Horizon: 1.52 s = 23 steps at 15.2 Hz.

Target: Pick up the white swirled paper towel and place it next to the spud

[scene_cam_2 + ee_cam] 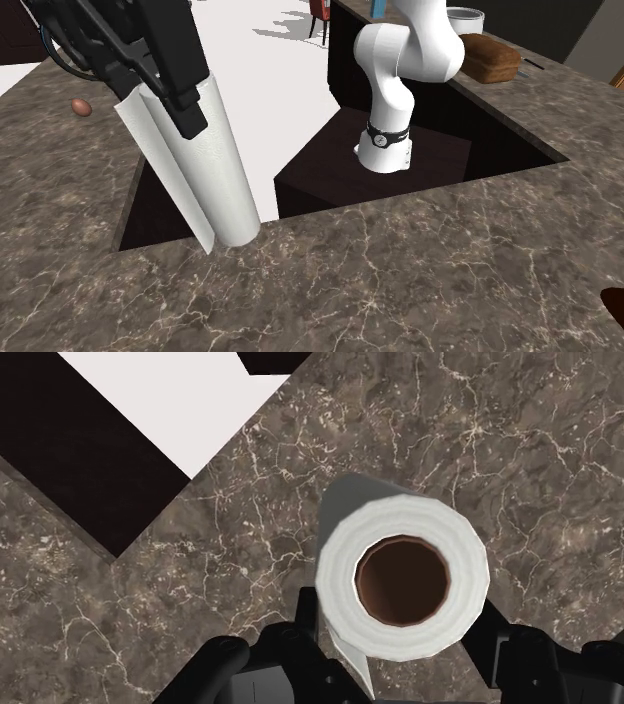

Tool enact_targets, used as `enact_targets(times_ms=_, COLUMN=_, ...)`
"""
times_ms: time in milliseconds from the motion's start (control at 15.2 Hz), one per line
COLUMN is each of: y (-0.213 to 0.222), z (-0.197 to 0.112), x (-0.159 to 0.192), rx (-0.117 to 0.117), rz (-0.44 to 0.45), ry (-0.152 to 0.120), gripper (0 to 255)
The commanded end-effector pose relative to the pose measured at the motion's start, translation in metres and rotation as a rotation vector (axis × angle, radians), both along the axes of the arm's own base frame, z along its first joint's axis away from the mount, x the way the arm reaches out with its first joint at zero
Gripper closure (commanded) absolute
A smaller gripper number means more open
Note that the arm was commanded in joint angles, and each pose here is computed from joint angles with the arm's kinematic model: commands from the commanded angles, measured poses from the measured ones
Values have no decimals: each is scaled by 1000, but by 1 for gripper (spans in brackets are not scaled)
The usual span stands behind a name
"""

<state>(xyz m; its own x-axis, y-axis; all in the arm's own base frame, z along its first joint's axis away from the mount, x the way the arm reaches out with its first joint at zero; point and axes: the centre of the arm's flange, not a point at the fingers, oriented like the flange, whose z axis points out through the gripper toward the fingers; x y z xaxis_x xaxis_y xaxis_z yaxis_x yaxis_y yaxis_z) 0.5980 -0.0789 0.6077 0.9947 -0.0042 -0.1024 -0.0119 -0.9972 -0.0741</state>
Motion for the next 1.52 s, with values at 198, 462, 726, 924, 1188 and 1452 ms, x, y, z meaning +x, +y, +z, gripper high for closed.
enact_targets(times_ms=198, y=1, z=27, x=1, rx=0, rz=0, ry=0, gripper=255)
enact_targets(times_ms=462, y=1, z=48, x=1, rx=0, rz=0, ry=0, gripper=255)
enact_targets(times_ms=726, y=1, z=69, x=1, rx=0, rz=0, ry=0, gripper=255)
enact_targets(times_ms=924, y=1, z=85, x=1, rx=0, rz=0, ry=0, gripper=255)
enact_targets(times_ms=1188, y=37, z=89, x=-15, rx=0, rz=0, ry=0, gripper=255)
enact_targets(times_ms=1452, y=85, z=89, x=-36, rx=0, rz=0, ry=0, gripper=255)
